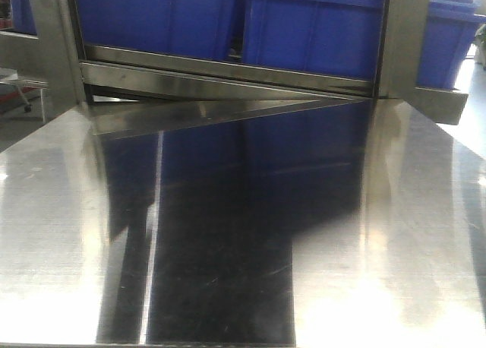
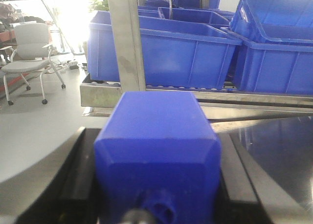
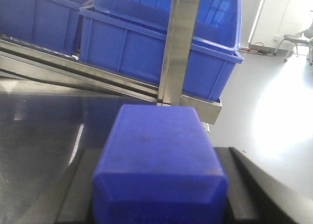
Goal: Pick and sort blue part to right shelf
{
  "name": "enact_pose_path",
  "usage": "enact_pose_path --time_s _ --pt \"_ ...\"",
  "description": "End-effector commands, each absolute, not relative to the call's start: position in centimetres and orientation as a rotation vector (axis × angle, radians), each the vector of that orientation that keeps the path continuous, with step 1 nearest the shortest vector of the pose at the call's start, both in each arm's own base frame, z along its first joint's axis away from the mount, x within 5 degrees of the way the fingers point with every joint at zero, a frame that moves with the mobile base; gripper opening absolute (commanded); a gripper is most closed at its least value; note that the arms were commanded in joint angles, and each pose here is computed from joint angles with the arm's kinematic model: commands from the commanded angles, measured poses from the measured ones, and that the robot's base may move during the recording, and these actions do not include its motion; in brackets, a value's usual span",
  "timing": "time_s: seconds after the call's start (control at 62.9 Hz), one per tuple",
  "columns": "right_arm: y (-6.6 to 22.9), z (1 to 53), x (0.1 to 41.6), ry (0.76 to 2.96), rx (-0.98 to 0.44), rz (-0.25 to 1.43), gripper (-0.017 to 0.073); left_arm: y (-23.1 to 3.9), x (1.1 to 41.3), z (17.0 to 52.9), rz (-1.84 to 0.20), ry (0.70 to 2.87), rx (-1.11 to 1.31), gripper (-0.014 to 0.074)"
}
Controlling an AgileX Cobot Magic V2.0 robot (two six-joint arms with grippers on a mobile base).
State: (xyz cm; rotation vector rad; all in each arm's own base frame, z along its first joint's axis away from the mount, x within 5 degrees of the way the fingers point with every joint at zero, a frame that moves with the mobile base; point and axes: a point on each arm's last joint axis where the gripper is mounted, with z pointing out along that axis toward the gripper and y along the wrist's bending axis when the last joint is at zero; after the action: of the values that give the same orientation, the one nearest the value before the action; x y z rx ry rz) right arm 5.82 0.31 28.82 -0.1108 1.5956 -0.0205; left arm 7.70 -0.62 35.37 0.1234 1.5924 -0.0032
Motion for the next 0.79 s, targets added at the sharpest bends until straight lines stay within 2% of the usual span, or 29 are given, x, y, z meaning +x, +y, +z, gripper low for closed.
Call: enact_pose_path --time_s 0.0,0.779 --pt "0.28 30.53 5.7 1.487 -0.101 -0.029 0.0398 -0.61 7.58 37.02 -0.003 1.481 0.115 0.0207" --pt "0.28 30.53 5.7 1.487 -0.101 -0.029 0.0398 -0.61 7.58 37.02 -0.003 1.481 0.115 0.0207"
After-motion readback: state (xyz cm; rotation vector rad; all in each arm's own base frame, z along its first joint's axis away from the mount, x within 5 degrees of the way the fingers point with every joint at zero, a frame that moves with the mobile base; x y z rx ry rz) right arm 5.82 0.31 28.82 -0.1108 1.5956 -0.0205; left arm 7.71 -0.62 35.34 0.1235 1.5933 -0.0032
